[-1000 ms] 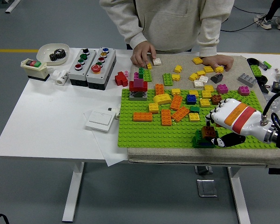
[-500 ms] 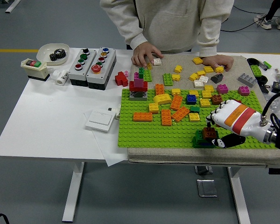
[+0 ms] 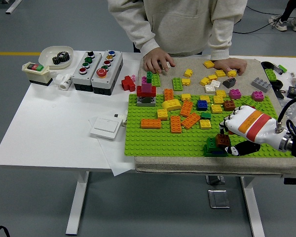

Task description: Pick up the brick,pile it on top of brick,press brick,pick up the brick,pile it on top of brick,press brick

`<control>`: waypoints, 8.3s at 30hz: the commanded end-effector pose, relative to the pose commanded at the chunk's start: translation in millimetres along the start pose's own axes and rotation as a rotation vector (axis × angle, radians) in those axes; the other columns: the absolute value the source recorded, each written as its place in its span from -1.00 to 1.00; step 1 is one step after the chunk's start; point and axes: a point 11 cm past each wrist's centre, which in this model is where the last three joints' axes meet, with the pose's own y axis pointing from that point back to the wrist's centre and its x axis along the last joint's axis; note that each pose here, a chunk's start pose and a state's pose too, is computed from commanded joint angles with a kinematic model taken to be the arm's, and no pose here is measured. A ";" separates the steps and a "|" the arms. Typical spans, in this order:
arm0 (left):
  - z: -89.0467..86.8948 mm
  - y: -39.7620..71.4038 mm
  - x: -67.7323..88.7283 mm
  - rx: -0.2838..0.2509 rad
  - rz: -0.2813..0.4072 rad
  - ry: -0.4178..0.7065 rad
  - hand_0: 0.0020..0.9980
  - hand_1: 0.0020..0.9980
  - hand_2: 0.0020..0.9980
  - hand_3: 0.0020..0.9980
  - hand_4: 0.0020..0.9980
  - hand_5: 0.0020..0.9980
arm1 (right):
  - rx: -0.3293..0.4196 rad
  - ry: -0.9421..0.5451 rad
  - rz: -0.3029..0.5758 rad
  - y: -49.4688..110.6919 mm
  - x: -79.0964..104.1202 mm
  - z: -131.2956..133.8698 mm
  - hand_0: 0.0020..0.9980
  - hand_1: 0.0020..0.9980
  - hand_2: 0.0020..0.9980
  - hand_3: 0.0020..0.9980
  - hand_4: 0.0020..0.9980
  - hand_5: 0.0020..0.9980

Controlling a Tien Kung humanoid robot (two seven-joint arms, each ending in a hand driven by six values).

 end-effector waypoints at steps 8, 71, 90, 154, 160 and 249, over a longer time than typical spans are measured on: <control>-1.4 -0.3 -1.0 0.003 -0.002 -0.004 0.31 0.42 0.46 0.17 0.33 0.33 | 0.006 -0.003 -0.001 -0.2 -0.3 -1.9 0.08 -0.09 0.04 0.00 0.41 0.09; 1.6 0.4 1.8 -0.003 0.002 -0.001 0.30 0.41 0.45 0.18 0.33 0.33 | 0.015 0.000 -0.007 -4.5 1.0 -1.6 0.10 0.16 0.33 0.18 0.60 0.05; -0.2 -0.1 0.6 0.000 0.001 -0.004 0.29 0.42 0.46 0.17 0.33 0.33 | 0.019 -0.059 0.091 6.1 18.4 -5.2 0.17 0.21 0.42 0.35 0.66 0.05; 2.0 0.4 3.2 -0.005 0.008 -0.010 0.31 0.41 0.45 0.17 0.32 0.33 | -0.041 -0.339 0.180 48.8 -25.5 -32.2 0.40 0.33 0.42 0.20 0.60 0.14; 2.0 0.4 3.2 -0.005 0.007 -0.008 0.31 0.41 0.45 0.17 0.32 0.33 | -0.045 -0.338 0.172 48.3 -26.6 -31.7 0.40 0.33 0.42 0.20 0.60 0.13; 2.0 0.5 2.3 -0.005 0.003 -0.014 0.31 0.41 0.45 0.18 0.33 0.33 | -0.032 -0.342 0.171 51.7 -29.6 -43.2 0.38 0.32 0.41 0.18 0.59 0.12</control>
